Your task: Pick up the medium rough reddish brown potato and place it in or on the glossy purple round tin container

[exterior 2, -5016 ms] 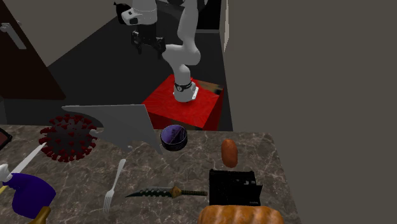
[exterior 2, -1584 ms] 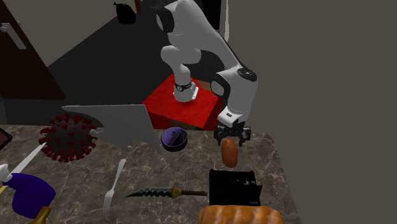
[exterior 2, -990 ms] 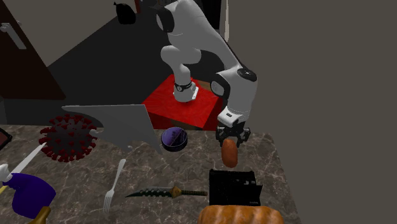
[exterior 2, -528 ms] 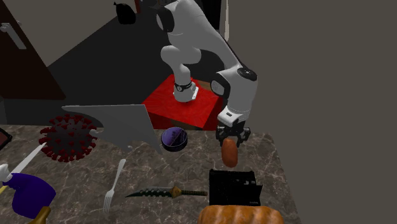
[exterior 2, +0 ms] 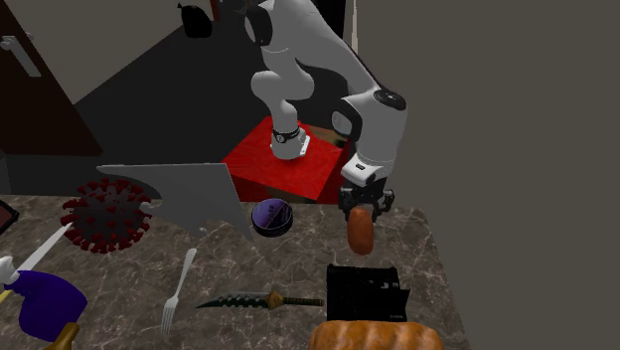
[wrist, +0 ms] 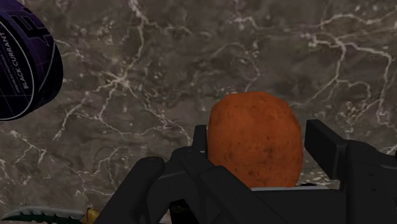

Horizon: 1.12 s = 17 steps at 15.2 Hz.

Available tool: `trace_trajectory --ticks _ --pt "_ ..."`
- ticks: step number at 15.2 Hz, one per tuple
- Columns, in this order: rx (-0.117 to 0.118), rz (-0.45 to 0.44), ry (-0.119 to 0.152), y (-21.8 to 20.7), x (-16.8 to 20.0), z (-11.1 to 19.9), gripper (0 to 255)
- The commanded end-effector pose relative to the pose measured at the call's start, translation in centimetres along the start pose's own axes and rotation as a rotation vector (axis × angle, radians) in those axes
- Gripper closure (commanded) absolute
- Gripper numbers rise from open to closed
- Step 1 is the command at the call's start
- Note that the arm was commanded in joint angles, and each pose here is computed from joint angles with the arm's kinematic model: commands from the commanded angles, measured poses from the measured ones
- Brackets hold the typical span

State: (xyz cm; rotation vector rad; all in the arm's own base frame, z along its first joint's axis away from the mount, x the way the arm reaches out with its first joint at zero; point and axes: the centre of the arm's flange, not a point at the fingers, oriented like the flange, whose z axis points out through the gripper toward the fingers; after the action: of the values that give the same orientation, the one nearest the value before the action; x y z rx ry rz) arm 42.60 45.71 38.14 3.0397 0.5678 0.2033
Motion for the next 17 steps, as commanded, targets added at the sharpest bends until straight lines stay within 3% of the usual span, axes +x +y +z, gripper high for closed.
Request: trace_trajectory --ticks 1,15,17 --pt "0.0 0.0 0.0 0.2 0.1 -1.2 255" --pt "0.0 0.0 0.0 0.6 1.0 -8.1 255" --pt "0.0 0.0 0.0 3.1 0.1 -8.2 255"
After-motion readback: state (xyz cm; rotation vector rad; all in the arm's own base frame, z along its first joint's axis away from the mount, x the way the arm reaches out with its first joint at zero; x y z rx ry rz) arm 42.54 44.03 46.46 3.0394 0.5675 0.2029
